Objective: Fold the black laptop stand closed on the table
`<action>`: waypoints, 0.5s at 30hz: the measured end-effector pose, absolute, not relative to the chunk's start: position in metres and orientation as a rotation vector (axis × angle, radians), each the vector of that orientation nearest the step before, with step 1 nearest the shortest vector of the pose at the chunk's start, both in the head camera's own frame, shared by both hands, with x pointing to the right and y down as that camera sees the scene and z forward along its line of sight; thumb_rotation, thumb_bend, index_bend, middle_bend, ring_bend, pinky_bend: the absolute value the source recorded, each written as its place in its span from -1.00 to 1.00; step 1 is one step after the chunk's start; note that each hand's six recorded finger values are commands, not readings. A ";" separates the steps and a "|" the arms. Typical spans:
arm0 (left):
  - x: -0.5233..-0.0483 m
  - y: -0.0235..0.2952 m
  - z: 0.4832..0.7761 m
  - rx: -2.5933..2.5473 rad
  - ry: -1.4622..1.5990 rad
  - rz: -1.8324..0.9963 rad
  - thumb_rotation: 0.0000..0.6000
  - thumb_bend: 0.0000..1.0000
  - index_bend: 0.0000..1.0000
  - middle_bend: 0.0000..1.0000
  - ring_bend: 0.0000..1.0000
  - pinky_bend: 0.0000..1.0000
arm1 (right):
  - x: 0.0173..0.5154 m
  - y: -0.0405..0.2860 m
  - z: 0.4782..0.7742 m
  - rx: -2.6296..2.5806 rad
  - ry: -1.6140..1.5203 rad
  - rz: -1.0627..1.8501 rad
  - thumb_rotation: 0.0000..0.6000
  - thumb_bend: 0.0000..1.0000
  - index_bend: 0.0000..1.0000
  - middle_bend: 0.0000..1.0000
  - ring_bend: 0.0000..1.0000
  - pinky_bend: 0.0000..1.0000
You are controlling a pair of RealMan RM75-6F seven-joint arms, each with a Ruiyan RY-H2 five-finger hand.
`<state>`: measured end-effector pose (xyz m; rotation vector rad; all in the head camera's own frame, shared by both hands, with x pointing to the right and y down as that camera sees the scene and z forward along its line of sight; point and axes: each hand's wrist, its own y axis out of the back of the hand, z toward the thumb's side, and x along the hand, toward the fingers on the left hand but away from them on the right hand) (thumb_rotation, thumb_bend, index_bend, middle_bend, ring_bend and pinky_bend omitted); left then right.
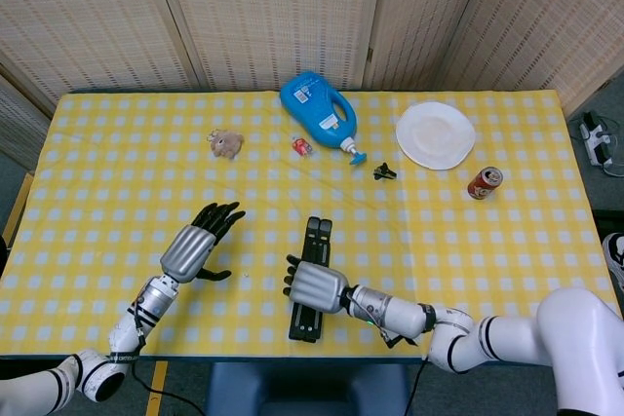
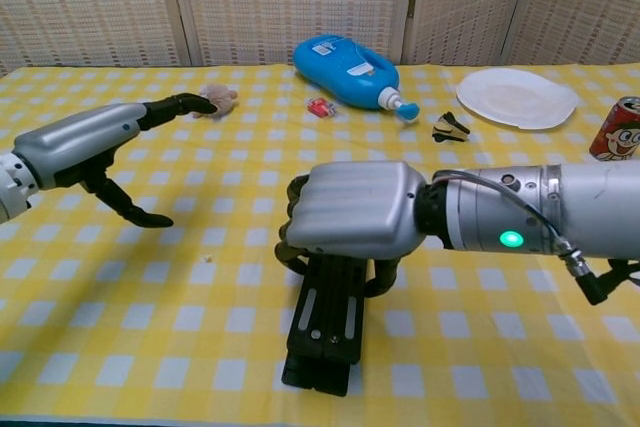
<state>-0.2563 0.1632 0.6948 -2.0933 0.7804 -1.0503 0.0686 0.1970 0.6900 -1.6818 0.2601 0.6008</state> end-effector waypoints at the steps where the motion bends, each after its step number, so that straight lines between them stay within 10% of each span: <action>1: -0.256 0.162 0.694 -2.092 0.783 -1.050 1.00 -0.91 -1.00 -1.00 -1.00 -1.00 | 0.070 0.197 0.690 -1.683 0.260 0.604 1.00 -0.38 -0.19 -0.23 -0.48 -0.66; 5: -0.259 0.157 0.690 -2.077 0.801 -1.052 1.00 -0.91 -1.00 -1.00 -1.00 -1.00 | 0.078 0.195 0.690 -1.690 0.241 0.635 1.00 -0.38 -0.94 -0.74 -0.71 -0.79; 15: -0.273 0.152 0.684 -2.038 0.807 -1.090 1.00 -0.90 -1.00 -1.00 -1.00 -1.00 | 0.127 0.167 0.669 -1.739 -0.067 0.771 1.00 -0.38 -1.00 -0.85 -0.74 -0.82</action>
